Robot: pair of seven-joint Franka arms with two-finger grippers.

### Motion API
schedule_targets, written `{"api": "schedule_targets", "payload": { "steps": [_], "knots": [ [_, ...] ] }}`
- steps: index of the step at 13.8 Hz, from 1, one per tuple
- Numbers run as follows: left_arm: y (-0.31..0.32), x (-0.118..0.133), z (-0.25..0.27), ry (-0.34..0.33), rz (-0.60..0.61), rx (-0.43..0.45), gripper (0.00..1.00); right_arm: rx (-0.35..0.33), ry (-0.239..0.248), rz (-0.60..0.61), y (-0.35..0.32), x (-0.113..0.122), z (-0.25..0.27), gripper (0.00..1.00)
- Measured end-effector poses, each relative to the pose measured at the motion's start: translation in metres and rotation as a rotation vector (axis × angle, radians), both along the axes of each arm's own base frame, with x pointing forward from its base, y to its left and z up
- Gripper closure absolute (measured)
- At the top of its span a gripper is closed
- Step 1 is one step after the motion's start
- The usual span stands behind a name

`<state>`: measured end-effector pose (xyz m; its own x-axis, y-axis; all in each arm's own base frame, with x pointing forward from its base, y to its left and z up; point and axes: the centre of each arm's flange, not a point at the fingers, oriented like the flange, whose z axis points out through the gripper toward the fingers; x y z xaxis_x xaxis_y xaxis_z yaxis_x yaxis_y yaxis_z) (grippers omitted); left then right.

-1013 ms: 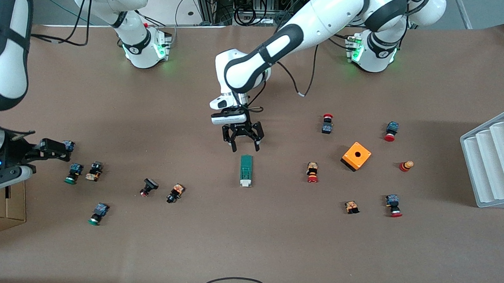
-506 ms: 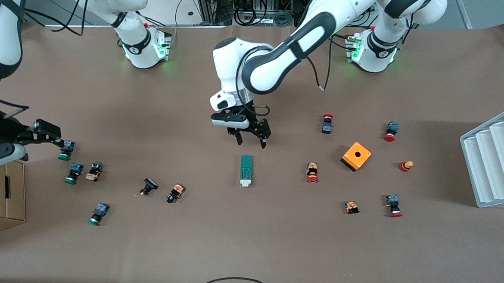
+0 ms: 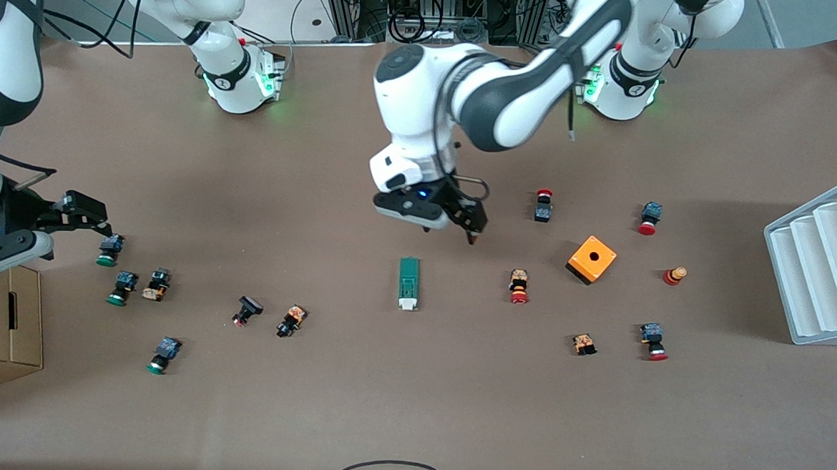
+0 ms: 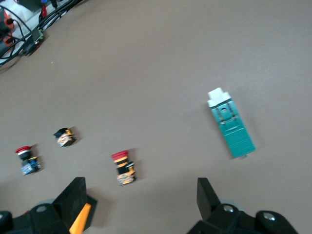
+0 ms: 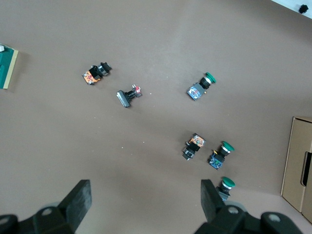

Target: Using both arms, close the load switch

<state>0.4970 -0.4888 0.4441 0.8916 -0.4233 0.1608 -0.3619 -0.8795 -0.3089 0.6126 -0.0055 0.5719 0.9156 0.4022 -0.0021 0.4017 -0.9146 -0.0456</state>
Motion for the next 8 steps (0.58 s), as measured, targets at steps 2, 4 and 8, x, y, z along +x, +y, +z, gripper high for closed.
{"api": "schedule_targets", "payload": {
  "steps": [2, 4, 8],
  "knots": [
    [0.025, 0.021, 0.019, 0.045, -0.004, -0.025, 0.00, -0.012, -0.004, 0.012, 0.011, -0.002, 0.004, 0.00],
    [0.054, 0.039, 0.036, 0.096, -0.010, -0.055, 0.00, -0.017, -0.013, 0.013, 0.013, -0.005, 0.010, 0.00],
    [0.129, 0.074, 0.071, 0.185, 0.021, -0.143, 0.00, -0.022, -0.029, 0.009, 0.011, -0.009, 0.020, 0.00]
  ]
}}
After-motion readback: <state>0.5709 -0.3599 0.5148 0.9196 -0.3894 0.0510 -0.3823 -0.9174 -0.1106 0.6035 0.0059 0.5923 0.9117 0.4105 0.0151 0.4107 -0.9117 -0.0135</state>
